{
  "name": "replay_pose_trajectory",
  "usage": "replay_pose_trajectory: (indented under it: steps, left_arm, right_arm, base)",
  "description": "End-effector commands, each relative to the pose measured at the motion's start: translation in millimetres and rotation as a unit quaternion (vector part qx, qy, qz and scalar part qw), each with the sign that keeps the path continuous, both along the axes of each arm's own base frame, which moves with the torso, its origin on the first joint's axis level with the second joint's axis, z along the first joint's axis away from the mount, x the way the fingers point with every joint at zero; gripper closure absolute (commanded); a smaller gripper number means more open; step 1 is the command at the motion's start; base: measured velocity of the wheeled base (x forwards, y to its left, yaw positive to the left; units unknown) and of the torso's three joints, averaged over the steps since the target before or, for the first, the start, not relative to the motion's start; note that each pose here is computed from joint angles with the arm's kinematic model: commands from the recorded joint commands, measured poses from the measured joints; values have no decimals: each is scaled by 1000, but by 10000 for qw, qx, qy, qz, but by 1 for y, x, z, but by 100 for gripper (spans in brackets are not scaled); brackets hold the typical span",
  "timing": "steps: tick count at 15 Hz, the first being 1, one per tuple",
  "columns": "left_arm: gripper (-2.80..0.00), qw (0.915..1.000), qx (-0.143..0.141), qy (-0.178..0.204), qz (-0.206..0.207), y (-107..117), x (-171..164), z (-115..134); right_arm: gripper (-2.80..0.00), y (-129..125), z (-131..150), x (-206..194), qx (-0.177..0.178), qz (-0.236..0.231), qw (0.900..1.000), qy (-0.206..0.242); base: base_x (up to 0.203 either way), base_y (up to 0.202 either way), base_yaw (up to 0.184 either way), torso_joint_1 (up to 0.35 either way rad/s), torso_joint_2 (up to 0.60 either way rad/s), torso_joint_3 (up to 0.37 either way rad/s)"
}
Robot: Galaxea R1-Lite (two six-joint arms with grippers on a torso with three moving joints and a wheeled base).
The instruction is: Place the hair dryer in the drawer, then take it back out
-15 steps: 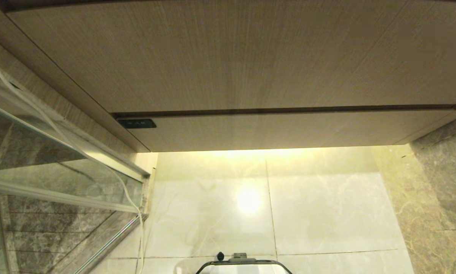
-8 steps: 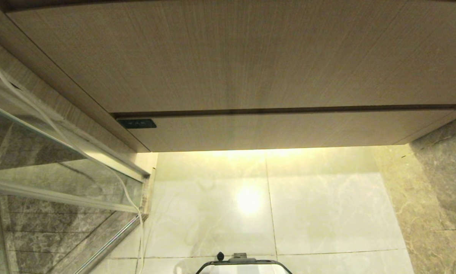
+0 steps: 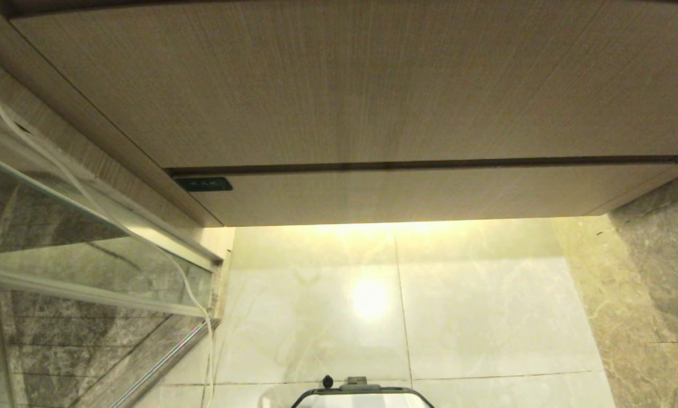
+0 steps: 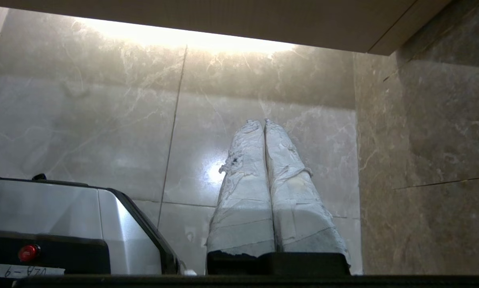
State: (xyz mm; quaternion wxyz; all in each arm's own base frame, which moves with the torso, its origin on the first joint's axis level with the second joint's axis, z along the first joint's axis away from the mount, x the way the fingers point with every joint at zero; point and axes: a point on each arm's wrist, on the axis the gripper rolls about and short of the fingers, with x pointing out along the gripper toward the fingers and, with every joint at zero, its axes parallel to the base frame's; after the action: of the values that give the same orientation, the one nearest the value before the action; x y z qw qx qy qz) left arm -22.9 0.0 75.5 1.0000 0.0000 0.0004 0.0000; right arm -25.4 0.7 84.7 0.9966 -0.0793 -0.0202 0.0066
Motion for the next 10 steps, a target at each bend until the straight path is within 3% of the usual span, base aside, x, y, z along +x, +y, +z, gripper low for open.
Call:
replay_pose_trajectory:
  steps: [1,3,5,6,7,8,9,10]
  left_arm:
    - [0,10000,0,-2,0,0,0,0]
    - [0,10000,0,3,0,0,0,0]
    - [0,10000,0,-1,0,0,0,0]
    - [0,10000,0,3,0,0,0,0]
    - [0,10000,0,3,0,0,0,0]
    - [0,10000,0,3,0,0,0,0]
    - [0,10000,0,-4,0,0,0,0]
    - [0,10000,0,-4,0,0,0,0]
  right_arm:
    - [0,0,-1,1,26,0,9999,-105]
    - [0,0,-3,2,314,4,9995,-41]
    - [0,0,-7,2,855,-30,9963,97]
    - [0,0,-7,2,820,-30,9966,109]
    - [0,0,-8,2,506,-36,9986,118]
    - [0,0,-8,2,531,-50,9985,132]
    - [0,0,-8,2,805,-60,9966,134]
    - [0,0,-8,2,787,-61,9968,138]
  base:
    - [0,0,0,0,0,0]
    - [0,0,0,0,0,0]
    - [0,0,0,0,0,0]
    - [0,0,0,0,0,0]
    - [0,0,0,0,0,0]
    - [0,0,0,0,0,0]
    - [0,0,0,0,0,0]
    - [0,0,0,0,0,0]
